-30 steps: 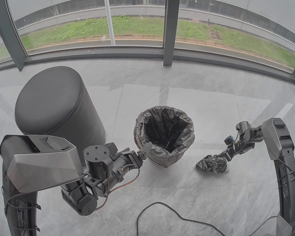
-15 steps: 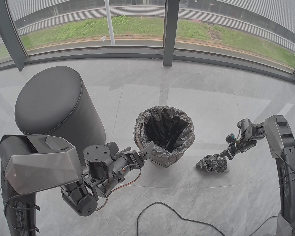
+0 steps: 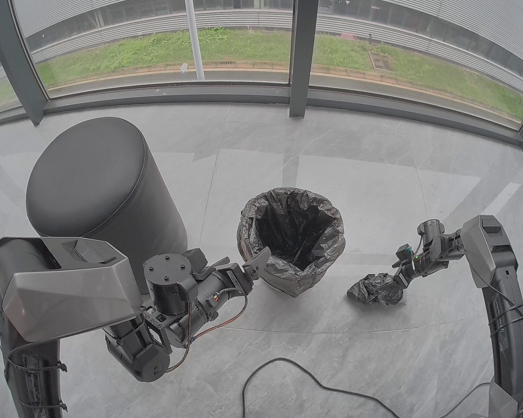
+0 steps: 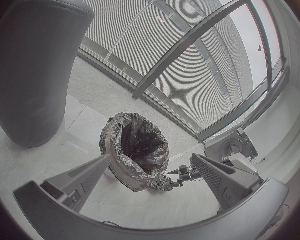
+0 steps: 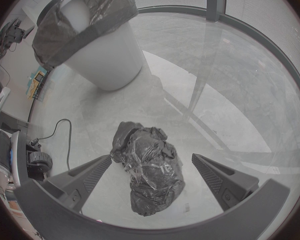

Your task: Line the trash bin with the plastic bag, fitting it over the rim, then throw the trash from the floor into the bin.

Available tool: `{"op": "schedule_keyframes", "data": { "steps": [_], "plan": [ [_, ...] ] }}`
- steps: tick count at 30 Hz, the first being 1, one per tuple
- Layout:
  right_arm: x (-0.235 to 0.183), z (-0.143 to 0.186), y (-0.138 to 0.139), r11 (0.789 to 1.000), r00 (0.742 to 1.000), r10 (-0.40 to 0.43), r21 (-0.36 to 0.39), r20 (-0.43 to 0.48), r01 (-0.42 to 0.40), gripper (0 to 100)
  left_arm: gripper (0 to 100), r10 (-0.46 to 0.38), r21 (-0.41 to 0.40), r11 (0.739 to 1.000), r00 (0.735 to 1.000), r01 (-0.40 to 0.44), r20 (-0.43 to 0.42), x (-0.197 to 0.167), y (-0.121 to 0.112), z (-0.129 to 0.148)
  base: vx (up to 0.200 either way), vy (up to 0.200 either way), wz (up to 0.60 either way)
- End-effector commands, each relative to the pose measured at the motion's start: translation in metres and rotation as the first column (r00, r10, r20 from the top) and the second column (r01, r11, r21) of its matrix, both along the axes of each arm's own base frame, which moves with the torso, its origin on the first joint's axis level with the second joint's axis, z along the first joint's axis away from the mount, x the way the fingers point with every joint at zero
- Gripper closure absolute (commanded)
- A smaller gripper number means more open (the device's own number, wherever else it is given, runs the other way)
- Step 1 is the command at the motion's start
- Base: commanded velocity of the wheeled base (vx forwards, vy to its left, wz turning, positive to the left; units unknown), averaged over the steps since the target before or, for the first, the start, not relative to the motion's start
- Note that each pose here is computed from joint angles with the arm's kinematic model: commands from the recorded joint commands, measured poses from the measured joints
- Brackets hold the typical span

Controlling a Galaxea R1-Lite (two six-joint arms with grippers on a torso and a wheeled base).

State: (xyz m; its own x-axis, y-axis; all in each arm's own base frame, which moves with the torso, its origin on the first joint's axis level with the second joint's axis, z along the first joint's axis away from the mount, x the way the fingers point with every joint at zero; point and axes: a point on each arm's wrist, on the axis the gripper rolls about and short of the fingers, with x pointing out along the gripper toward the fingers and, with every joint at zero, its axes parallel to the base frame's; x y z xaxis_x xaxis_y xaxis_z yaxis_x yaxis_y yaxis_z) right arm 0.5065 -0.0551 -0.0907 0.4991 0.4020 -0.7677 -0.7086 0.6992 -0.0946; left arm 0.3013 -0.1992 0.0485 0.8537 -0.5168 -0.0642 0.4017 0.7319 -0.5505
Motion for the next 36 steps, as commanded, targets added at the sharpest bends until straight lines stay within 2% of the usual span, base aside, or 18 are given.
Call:
{"op": "schedule_keyframes", "data": {
  "steps": [1, 8, 12, 19, 20, 23, 26, 27, 28, 29, 30, 33, 36],
  "plan": [
    [-0.004, -0.028, 0.001, 1.0, 0.999, 0.015, 0.003, -0.034, -0.015, 0, 0, 0.003, 0.0, 1.0, 1.0, -0.003, 0.0, 0.0, 0.001, 0.0, 0.0, 0.0, 0.0],
    [-0.009, -0.063, 0.009, 0.998, 0.997, 0.063, -0.015, -0.033, -0.063, 0, 0, 0.022, -0.004, 1.0, 1.0, -0.022, 0.001, 0.0, 0.001, 0.001, 0.0, 0.0, 0.0],
    [-0.007, -0.082, 0.012, 0.998, 0.998, 0.063, -0.02, 0.025, -0.062, 0, 0, 0.022, -0.003, 1.0, 1.0, -0.022, 0.0, -0.001, 0.002, 0.002, 0.0, 0.0, 0.0],
    [-0.01, -0.095, 0.009, 0.999, 0.999, 0.043, 0.02, 0.01, -0.043, 0, 0, 0.021, -0.001, 1.0, 1.0, -0.021, 0.001, -0.003, 0.003, 0.004, 0.0, 0.0, 0.0],
    [-0.009, -0.093, 0.009, 0.999, 0.999, 0.032, 0.027, 0.016, -0.032, 100, 0, 0.021, -0.002, 1.0, 1.0, -0.021, 0.004, -0.003, 0.003, 0.005, 0.0, 0.0, 0.0],
    [-0.002, -0.079, 0.009, 0.999, 0.999, -0.01, 0.051, 0.043, 0.007, 100, 0, 0.023, -0.012, 1.0, 1.0, -0.023, 0.016, -0.004, 0.004, 0.011, 0.0, 0.0, 0.0],
    [0.009, -0.044, 0.01, 0.998, 0.994, -0.032, 0.064, 0.105, 0.026, 100, 0, 0.023, -0.012, 1.0, 1.0, -0.023, 0.019, -0.005, 0.005, 0.013, 0.0, 0.0, 0.0],
    [0.014, -0.022, 0.009, 0.997, 0.989, -0.038, 0.066, 0.144, 0.029, 100, 0, 0.023, -0.013, 1.0, 1.0, -0.023, 0.02, -0.006, 0.006, 0.014, 0.0, 0.0, 0.0],
    [0.015, -0.019, 0.008, 0.997, 0.988, -0.041, 0.066, 0.148, 0.031, 100, 0, 0.023, -0.013, 1.0, 1.0, -0.023, 0.02, -0.006, 0.006, 0.014, 0.0, 0.0, 0.0],
    [0.022, 0.02, 0.006, 0.996, 0.975, -0.059, 0.075, 0.214, 0.044, 100, 0, 0.023, -0.016, 1.0, 0.999, -0.023, 0.024, -0.007, 0.006, 0.016, 0.0, 0.0, 0.0],
    [0.024, 0.039, 0.003, 0.995, 0.966, -0.072, 0.08, 0.247, 0.054, 100, 0, 0.023, -0.018, 1.0, 0.999, -0.023, 0.027, -0.008, 0.007, 0.018, 0.0, 0.0, 0.0],
    [0.027, 0.116, -0.006, 0.99, 0.913, -0.125, 0.103, 0.387, 0.092, 100, 0, 0.022, -0.024, 0.999, 0.999, -0.021, 0.036, -0.011, 0.008, 0.023, 0.0, 0.0, 0.0],
    [0.012, 0.211, -0.003, 0.984, 0.851, -0.172, 0.129, 0.496, 0.124, 100, 0, 0.022, -0.029, 0.999, 0.999, -0.021, 0.045, -0.015, 0.011, 0.03, 0.0, 0.0, 0.0]
  ]
}}
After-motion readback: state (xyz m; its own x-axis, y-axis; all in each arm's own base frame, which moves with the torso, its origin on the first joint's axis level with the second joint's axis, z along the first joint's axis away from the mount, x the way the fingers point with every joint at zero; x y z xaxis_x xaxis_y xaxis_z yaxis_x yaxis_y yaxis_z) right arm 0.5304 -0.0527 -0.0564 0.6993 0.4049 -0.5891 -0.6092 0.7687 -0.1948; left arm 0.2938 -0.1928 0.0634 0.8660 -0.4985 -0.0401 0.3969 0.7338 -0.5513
